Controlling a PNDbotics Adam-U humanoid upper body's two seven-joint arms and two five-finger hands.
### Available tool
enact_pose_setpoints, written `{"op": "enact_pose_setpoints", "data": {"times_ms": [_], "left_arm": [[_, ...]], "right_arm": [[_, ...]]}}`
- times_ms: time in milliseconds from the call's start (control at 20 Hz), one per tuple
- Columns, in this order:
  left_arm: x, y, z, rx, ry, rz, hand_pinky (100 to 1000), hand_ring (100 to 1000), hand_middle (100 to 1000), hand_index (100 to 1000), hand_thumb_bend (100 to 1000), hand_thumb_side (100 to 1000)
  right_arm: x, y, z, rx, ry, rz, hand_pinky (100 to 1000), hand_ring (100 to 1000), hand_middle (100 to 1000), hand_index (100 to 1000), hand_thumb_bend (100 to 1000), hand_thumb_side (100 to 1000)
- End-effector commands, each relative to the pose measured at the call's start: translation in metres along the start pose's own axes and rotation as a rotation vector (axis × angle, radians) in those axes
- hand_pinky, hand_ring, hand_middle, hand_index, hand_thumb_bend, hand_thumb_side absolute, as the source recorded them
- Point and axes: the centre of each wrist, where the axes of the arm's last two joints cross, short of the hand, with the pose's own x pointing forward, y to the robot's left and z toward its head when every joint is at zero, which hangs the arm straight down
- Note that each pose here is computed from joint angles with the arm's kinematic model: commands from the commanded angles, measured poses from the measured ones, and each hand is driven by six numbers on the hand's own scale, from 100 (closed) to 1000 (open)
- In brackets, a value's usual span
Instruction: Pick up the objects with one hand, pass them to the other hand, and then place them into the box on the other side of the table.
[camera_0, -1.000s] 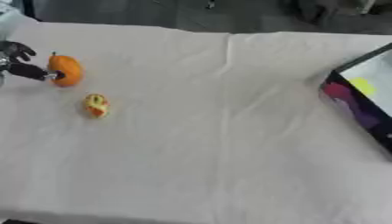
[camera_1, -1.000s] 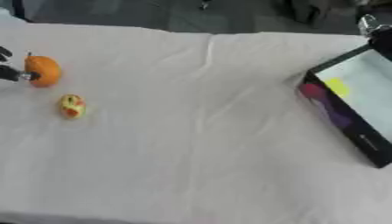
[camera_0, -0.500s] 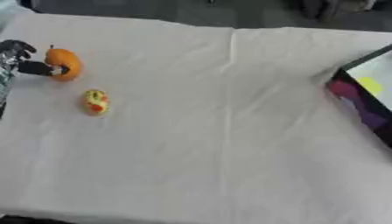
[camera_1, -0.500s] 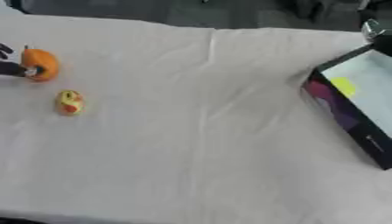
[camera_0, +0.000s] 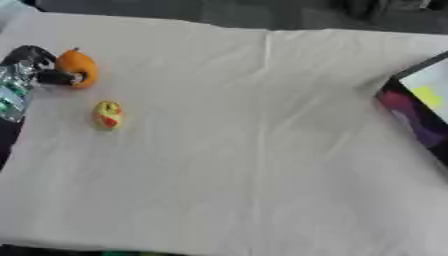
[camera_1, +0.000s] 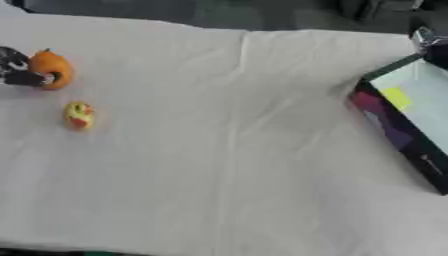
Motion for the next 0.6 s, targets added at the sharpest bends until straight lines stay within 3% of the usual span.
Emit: {"op": "enact_pose_setpoints", "data": {"times_ms": [50, 100, 250, 600], "left_arm": [[0.006, 0.017, 0.001, 0.023, -0.021, -0.002, 822, 766, 720, 710, 276, 149], [0.007, 0.017, 0.001, 0.020, -0.029, 0.001, 818, 757, 709, 692, 231, 107], [0.010, 0.018, 0.002, 0.012, -0.065, 0.008, 800, 730, 681, 643, 111, 100], [0.022, 0.029, 0.007, 0.064, -0.129, -0.017, 780, 688, 633, 554, 100, 100]], "right_arm": [[0.007, -0.008, -0.004, -0.016, -0.022, 0.018, 959, 851, 820, 833, 331, 236], [0.006, -0.007, -0.004, -0.016, -0.020, 0.017, 959, 851, 820, 833, 331, 236], [0.003, -0.008, -0.004, -0.017, -0.012, 0.020, 960, 851, 819, 832, 330, 237], [0.001, -0.007, -0.004, -0.006, -0.007, 0.021, 961, 850, 817, 830, 325, 237]]}}
